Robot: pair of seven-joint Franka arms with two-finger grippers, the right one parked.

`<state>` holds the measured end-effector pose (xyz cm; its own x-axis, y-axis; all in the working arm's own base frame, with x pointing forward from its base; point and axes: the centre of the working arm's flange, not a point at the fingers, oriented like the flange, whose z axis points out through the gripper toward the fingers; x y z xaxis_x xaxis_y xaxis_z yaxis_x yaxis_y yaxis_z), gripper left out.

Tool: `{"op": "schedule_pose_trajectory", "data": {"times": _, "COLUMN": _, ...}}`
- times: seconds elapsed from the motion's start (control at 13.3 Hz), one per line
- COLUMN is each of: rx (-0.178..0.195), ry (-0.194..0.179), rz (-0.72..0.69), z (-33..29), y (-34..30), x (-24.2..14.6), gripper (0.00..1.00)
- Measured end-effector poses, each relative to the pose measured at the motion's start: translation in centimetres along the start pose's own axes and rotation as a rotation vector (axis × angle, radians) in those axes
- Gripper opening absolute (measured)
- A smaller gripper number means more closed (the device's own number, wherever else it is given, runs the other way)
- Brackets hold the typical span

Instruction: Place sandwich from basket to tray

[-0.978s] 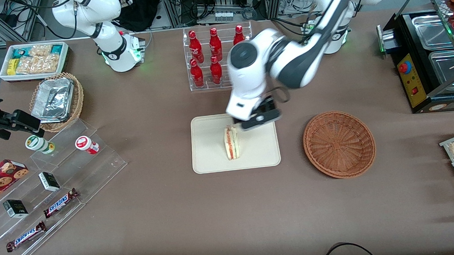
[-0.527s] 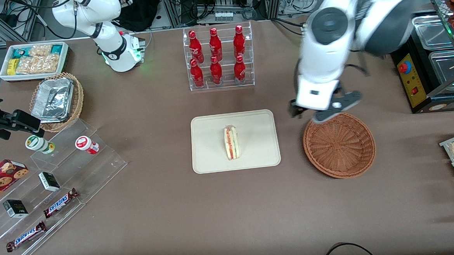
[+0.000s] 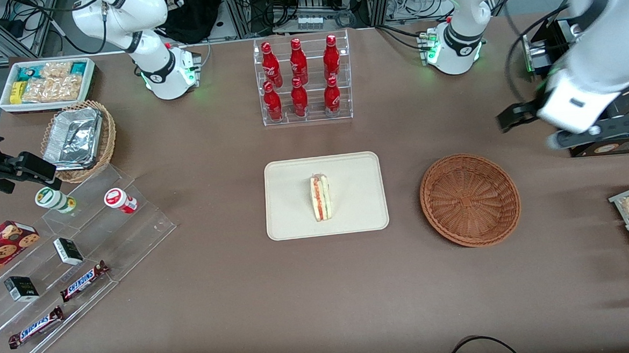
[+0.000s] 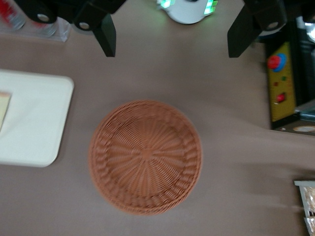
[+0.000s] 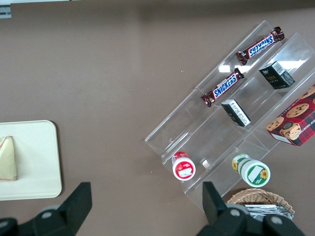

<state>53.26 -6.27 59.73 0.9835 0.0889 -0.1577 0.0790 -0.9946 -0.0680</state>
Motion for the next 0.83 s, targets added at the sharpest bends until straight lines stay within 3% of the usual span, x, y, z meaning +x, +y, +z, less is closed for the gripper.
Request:
{"op": "schedule_pose_trajectory", "data": {"times": 0.38, "rx": -0.009, "ry": 0.007, "rz": 0.088, "z": -0.5, "y": -1.8, "x": 0.0, "gripper": 1.00}}
{"op": "schedule_pose_trajectory", "data": {"times": 0.68, "rx": -0.019, "ry": 0.081, "rz": 0.098, "z": -1.4, "y": -1.1, "x": 1.1, "gripper": 1.00}}
{"op": "schedule_pose_trajectory", "data": {"times": 0.83, "rx": -0.023, "ry": 0.091, "rz": 0.098, "z": -1.5, "y": -1.1, "x": 1.6, "gripper": 1.00}}
